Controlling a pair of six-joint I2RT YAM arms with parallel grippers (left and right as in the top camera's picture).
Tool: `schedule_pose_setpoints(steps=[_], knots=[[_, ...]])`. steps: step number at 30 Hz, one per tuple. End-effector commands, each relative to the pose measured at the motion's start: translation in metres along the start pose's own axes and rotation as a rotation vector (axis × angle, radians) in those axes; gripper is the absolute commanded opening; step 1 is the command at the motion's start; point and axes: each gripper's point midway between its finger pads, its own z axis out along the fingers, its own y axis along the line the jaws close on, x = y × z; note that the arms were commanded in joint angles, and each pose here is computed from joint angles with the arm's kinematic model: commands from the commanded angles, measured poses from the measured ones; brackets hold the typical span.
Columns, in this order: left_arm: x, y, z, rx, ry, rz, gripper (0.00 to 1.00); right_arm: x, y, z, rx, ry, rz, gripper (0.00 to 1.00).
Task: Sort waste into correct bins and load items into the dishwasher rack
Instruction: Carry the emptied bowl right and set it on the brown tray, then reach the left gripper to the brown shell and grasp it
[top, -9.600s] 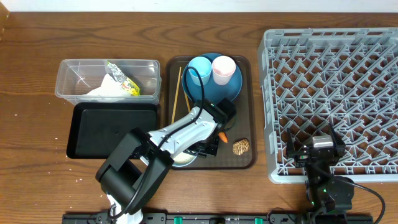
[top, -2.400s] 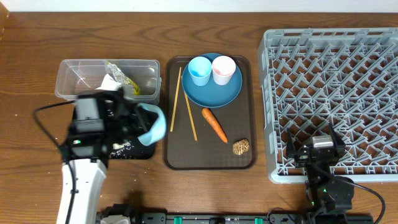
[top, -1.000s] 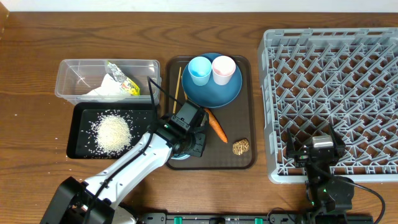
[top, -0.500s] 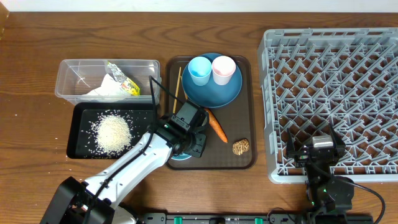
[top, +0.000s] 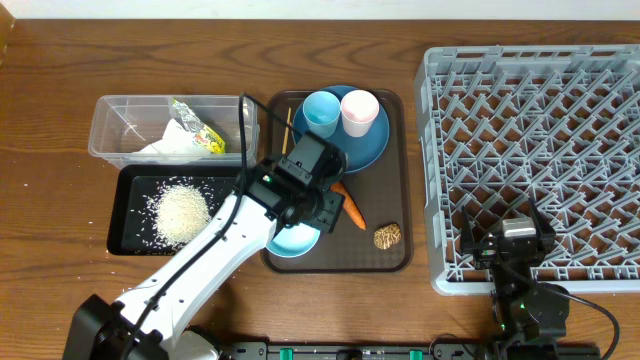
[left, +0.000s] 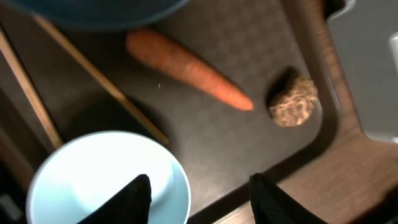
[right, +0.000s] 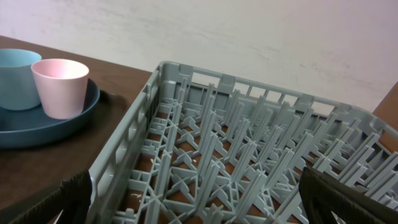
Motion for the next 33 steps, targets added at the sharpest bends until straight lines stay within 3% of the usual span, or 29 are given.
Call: schedule_pose_setpoints(steps=[1, 7, 18, 33], knots=[[-0.014, -0.01, -0.012, -0.002, -0.021, 0.157, 0.52, 0.001, -0.001, 0.0, 0.003, 0.005, -0.005, 0.99], [-0.025, -0.032, -0.007, 0.015, 0.0, 0.328, 0.52, 0.001, -0.001, 0.0, 0.003, 0.005, -0.005, 0.99], [-0.017, -0.076, 0.057, 0.057, 0.162, 0.623, 0.59, 0.001, -0.001, 0.0, 0.003, 0.005, -0.005, 0.99], [0.007, -0.106, 0.072, 0.087, 0.212, 0.736, 0.68, 0.001, -0.001, 0.0, 0.003, 0.005, -0.005, 0.99]])
